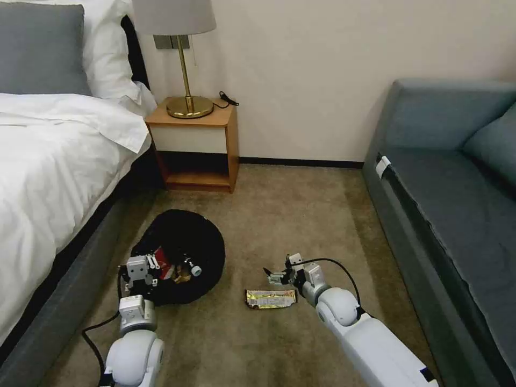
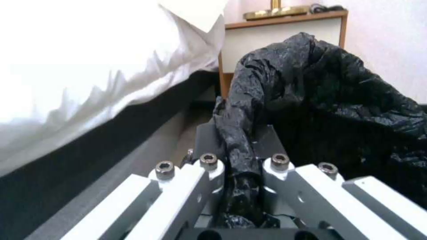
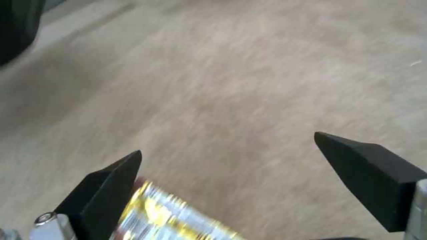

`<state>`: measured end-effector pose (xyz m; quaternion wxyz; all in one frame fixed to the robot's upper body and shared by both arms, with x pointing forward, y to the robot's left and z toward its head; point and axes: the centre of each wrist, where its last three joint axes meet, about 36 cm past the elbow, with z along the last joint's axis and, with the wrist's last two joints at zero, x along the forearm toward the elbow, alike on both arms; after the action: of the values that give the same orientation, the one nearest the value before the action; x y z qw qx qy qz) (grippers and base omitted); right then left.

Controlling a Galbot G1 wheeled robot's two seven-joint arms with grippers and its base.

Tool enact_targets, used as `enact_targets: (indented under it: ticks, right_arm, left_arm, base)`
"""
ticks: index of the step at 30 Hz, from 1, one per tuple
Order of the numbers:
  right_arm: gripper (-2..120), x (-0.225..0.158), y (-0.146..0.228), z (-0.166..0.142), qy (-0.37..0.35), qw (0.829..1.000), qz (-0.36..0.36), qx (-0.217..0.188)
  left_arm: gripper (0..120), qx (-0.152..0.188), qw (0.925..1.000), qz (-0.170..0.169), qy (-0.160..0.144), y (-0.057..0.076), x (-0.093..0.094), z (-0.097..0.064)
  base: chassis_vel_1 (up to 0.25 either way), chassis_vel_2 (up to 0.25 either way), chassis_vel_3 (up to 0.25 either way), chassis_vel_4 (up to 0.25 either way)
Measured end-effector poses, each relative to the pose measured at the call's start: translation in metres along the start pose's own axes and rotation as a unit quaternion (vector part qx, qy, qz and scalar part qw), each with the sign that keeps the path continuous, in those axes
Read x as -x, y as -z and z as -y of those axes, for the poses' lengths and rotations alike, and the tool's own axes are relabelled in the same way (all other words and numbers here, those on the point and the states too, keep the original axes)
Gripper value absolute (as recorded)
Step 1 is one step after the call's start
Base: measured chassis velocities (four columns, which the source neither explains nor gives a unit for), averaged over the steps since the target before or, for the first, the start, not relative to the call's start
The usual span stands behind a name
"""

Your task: Pick up the trash bin, then pick up the garbage on the floor and place it into the trash bin.

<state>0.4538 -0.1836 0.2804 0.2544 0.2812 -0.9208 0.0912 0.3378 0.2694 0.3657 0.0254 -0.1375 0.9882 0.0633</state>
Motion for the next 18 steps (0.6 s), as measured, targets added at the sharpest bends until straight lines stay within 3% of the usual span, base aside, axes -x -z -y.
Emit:
enact_targets:
  ticks: [5, 10, 18]
  right_arm:
    - [100, -0.004, -0.023, 0.005, 0.05, 0.997, -0.041, -0.03]
    - [100, -0.008, -0.047, 0.005, 0.069, 0.992, -0.082, -0.073]
    - [100, 0.009, -0.057, -0.006, 0.1, 0.985, -0.101, -0.094]
  left_arm:
    - [4, -0.025, 0.9996, 0.01, 0.003, 0.024, -0.004, 0.017]
    - [4, -0.038, 0.9992, 0.008, 0.005, 0.03, -0.003, 0.029]
    - [4, -0.048, 0.9988, 0.002, -0.005, 0.04, 0.002, 0.045]
  base:
    - [0.0, 0.0, 0.0, 0.0]
    - [0.0, 0.0, 0.0, 0.0]
    - [0.0, 0.0, 0.0, 0.0]
